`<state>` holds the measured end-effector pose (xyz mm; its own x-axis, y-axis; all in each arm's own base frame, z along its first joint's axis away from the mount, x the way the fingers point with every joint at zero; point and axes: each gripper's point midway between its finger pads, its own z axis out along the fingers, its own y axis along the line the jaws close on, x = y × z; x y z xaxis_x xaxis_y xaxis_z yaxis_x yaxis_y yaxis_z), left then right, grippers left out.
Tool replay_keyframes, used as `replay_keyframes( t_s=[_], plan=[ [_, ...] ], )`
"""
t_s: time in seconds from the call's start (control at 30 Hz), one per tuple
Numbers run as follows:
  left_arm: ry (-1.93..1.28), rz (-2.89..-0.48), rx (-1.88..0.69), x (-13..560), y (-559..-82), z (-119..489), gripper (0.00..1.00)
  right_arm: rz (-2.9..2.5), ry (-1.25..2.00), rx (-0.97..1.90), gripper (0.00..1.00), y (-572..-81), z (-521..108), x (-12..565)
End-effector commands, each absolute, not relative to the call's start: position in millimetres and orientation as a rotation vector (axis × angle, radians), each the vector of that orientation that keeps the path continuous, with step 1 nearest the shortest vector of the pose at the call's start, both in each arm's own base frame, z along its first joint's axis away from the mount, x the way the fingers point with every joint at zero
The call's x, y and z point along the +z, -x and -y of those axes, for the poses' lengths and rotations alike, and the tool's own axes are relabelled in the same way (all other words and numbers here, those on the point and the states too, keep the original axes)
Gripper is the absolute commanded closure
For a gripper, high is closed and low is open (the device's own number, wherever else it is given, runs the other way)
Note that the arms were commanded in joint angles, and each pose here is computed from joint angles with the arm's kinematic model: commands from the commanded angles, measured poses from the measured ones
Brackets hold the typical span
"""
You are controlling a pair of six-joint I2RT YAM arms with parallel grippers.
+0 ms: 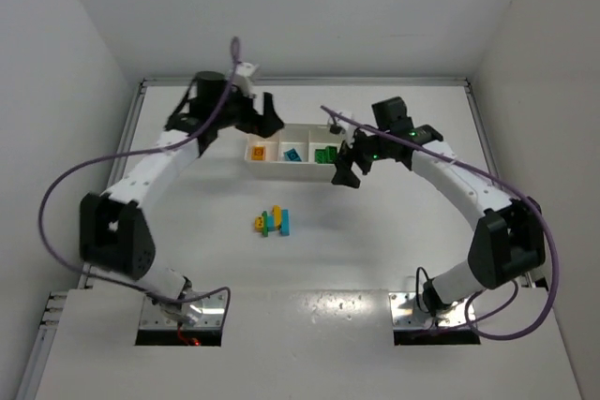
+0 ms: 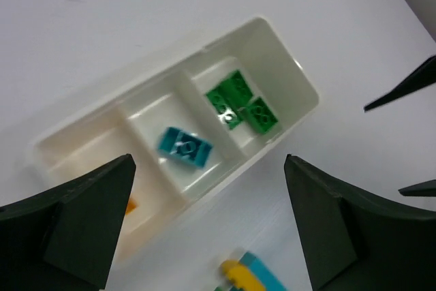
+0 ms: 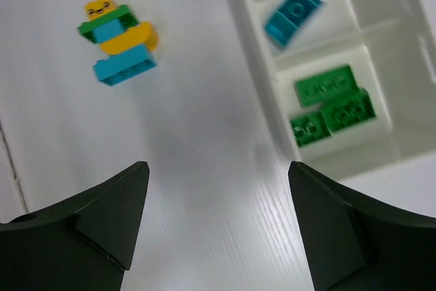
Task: Sort the legos into containers by color
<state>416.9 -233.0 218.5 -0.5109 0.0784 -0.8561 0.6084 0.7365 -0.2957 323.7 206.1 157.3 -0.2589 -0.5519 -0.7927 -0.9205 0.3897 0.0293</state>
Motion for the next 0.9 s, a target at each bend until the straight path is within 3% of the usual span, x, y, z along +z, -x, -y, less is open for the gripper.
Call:
replay_keyframes(
  t_s=[0.0,0.17,0.23,0.4,0.87],
  plan=[
    [-0.507,-1.964,-0.613,261,-386,172,0.0,-1.73,1.484,0.714,0.16,-310,-246,156],
    [-0.421,-2.059,-0.421,245,-355,103,0.0,-1.645,1.667,0.813,0.13,-273,-294,123],
    [-0.382,-2.064,-0.392,244,-347,89,0.0,-1.628,1.708,0.806,0.0,-264,-305,107],
    [-0.306,-2.064,-0.346,241,-332,63,0.0,-1.564,1.785,0.781,0.0,-245,-337,82],
    [-0.264,-2.067,-0.303,234,-322,40,0.0,-1.734,1.738,0.563,0.0,-260,-368,30]
  ],
)
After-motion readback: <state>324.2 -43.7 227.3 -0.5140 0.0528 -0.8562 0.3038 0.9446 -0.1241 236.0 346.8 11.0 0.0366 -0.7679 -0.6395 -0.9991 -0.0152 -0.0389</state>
